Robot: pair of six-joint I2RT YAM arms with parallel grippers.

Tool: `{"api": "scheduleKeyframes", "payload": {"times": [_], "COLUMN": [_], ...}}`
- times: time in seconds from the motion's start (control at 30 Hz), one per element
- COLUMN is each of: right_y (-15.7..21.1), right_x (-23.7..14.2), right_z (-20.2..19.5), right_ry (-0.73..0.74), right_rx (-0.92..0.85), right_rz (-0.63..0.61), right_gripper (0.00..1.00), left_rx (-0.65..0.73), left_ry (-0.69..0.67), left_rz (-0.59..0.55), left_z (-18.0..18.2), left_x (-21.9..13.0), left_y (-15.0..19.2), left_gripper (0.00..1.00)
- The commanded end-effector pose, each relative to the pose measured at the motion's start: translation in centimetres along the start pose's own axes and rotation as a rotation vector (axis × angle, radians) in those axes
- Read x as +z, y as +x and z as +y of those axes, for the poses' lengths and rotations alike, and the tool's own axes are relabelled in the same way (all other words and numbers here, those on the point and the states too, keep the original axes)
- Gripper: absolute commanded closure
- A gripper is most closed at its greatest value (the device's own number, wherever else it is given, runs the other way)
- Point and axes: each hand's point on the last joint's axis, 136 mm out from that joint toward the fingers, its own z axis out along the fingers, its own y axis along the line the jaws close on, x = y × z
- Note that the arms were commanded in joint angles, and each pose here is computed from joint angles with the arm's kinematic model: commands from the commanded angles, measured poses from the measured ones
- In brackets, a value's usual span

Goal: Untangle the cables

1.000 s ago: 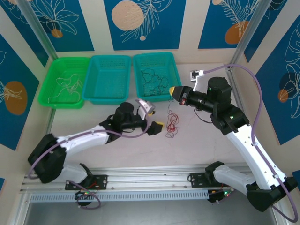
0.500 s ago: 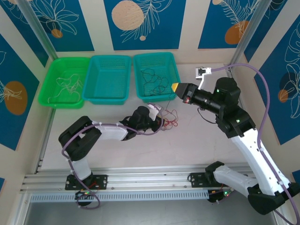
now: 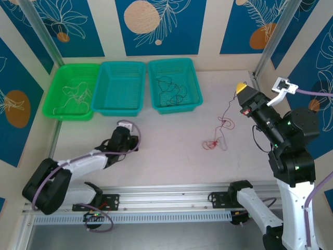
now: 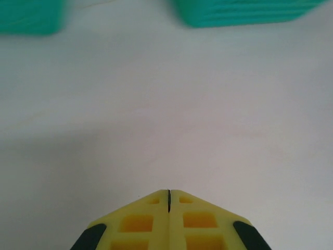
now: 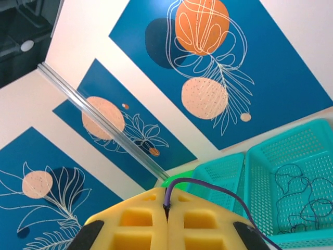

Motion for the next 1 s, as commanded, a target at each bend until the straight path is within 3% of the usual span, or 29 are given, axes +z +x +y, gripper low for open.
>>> {"api": "scheduleKeyframes", "payload": {"times": [0.0,0.03,0.07,0.13,0.17,0.27,0.43,0.6,0.73,0.97], "right_y": [1.5,2.2,3.0,4.3,4.9,6.9,12.1,16.5,17.0,17.3], "right_x": [2.2,3.0,3.8,4.9,5.4,6.4,7.8,8.5,8.6,8.0], "right_z": [0.2,0.5,0.8,1.0,1.0,0.6,-0.7,-0.5,1.3,4.6], "right_ry": [-0.066,-0.108,-0.147,-0.185,-0.193,-0.193,-0.202,-0.236,-0.292,-0.414], "right_rx": [0.050,0.065,0.080,0.102,0.104,0.094,0.092,0.086,0.062,0.032], "right_rz": [0.105,0.154,0.205,0.277,0.305,0.360,0.481,0.605,0.627,0.656], "right_gripper": [1.00,1.00,1.00,1.00,1.00,1.00,1.00,1.00,1.00,1.00], "left_rx": [0.046,0.080,0.121,0.233,0.302,0.452,0.543,0.638,0.681,0.616], "left_ry": [0.180,0.319,0.450,0.604,0.650,0.768,0.867,0.841,0.755,0.550], "left_rz": [-0.008,-0.049,-0.098,-0.198,-0.234,-0.293,-0.352,-0.363,-0.334,-0.381], "left_z": [-2.7,-5.3,-8.0,-12.2,-14.1,-18.7,-22.5,-23.1,-22.7,-21.5], "left_x": [-1.3,-2.2,-3.4,-5.9,-7.0,-9.5,-10.0,-8.3,-5.1,0.2], "left_y": [0.1,-0.9,-2.0,-4.0,-4.7,-6.0,-6.9,-6.2,-6.0,-8.4], "left_gripper": [1.00,1.00,0.91,0.64,0.54,0.36,0.10,0.00,0.00,0.01]}}
